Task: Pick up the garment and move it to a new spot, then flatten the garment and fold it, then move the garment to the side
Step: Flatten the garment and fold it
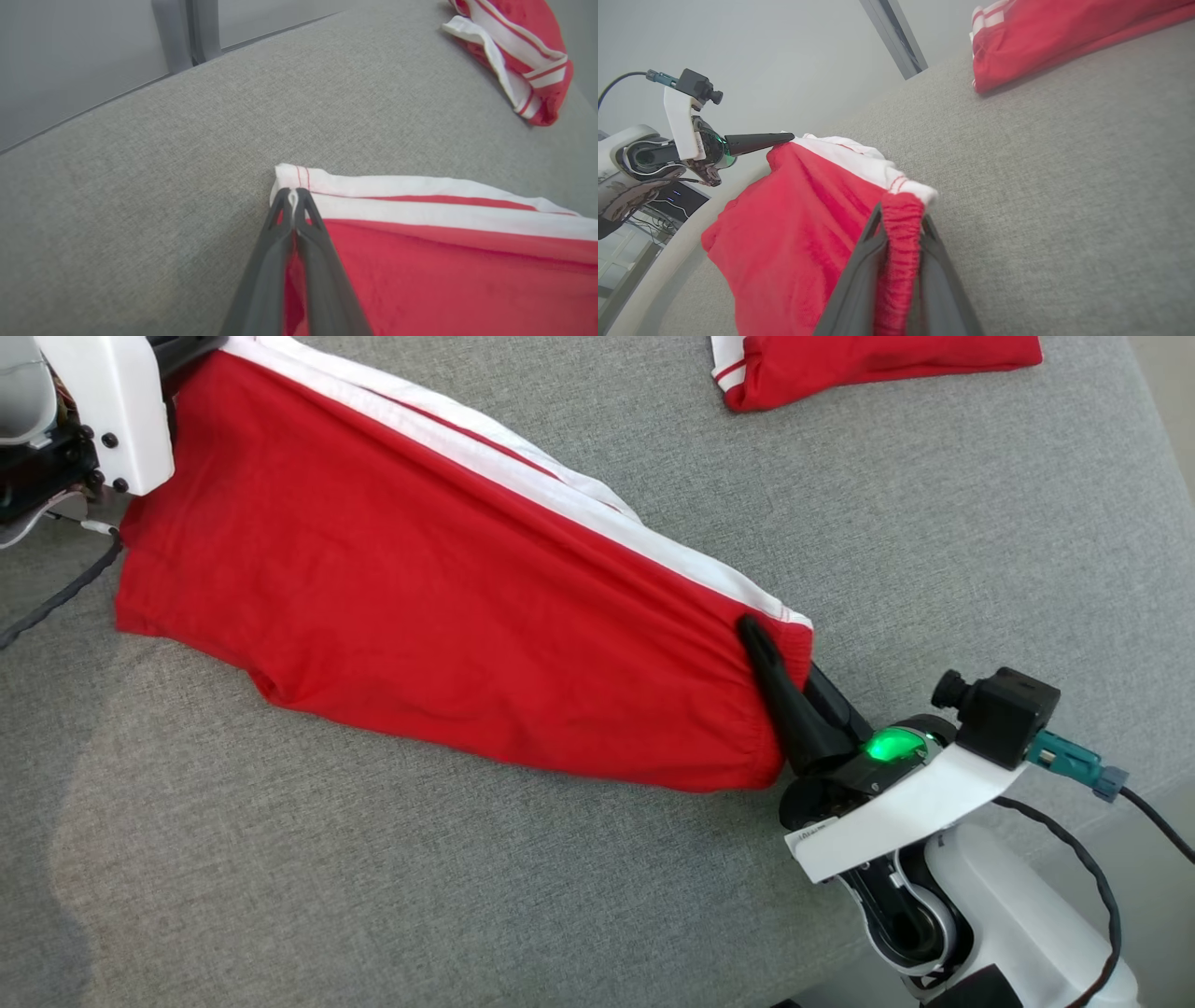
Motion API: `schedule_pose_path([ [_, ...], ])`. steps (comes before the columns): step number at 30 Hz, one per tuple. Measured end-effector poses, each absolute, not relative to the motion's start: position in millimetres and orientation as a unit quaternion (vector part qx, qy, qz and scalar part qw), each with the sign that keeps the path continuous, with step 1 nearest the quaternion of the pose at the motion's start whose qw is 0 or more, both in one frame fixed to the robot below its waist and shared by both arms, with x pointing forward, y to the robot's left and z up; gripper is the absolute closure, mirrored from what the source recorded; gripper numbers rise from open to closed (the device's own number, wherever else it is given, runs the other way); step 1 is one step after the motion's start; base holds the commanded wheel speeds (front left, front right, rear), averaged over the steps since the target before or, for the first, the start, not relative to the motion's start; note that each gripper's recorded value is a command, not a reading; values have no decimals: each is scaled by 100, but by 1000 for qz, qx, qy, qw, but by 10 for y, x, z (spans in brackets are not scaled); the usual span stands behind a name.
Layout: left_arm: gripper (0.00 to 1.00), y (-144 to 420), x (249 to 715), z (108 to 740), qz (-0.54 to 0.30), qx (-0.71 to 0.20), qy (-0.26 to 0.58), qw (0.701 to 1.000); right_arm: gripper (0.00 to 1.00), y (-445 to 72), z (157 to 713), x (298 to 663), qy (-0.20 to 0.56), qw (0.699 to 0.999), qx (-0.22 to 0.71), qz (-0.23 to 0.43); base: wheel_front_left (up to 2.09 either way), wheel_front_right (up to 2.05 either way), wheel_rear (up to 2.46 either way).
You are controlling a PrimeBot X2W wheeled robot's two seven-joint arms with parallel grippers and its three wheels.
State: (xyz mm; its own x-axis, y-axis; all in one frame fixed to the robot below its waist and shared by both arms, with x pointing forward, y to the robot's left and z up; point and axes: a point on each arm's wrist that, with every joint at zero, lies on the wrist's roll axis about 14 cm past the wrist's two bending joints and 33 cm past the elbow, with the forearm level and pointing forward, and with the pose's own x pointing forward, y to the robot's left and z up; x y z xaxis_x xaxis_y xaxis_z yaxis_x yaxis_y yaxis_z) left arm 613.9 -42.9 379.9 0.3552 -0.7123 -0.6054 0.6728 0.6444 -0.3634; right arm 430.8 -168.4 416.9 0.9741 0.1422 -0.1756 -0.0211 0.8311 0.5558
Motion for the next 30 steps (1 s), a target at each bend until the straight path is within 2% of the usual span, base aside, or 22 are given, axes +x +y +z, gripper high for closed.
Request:
schedule_pose_path([
  [3,100,-454,6136,3758,-419,-28,387,821,71,-1643,4145,4323,110,950,287,49,0,0,0],
  [4,82,-458,6143,3758,-419,-28,386,821,68,-1636,4127,4325,113,950,286,50,0,0,0],
  [5,54,-463,6155,3767,-419,-29,386,821,64,-1629,4112,4329,116,950,284,52,0,0,0],
  [6,33,-471,6158,3773,-420,-32,386,821,60,-1621,4109,4336,117,950,284,54,0,0,0],
  [7,0,-475,6151,3761,-420,-33,388,820,56,-1613,4104,4339,118,950,284,55,0,0,0],
  [8,0,-479,6141,3750,-420,-34,390,819,47,-1610,4097,4340,119,950,284,55,0,0,0],
  [9,0,-485,6132,3748,-421,-34,391,818,5,-1608,4091,4339,120,949,285,55,0,0,0],
  [10,0,-489,6127,3756,-422,-35,390,818,0,-1606,4089,4340,120,949,286,55,0,0,0],
  [24,0,-318,6062,4022,-420,-28,395,816,0,-1750,4280,4336,92,952,288,38,0,0,0],
  [30,0,-196,5920,4013,-415,-15,434,799,0,-1884,4448,4267,67,950,303,19,0,0,0],
])
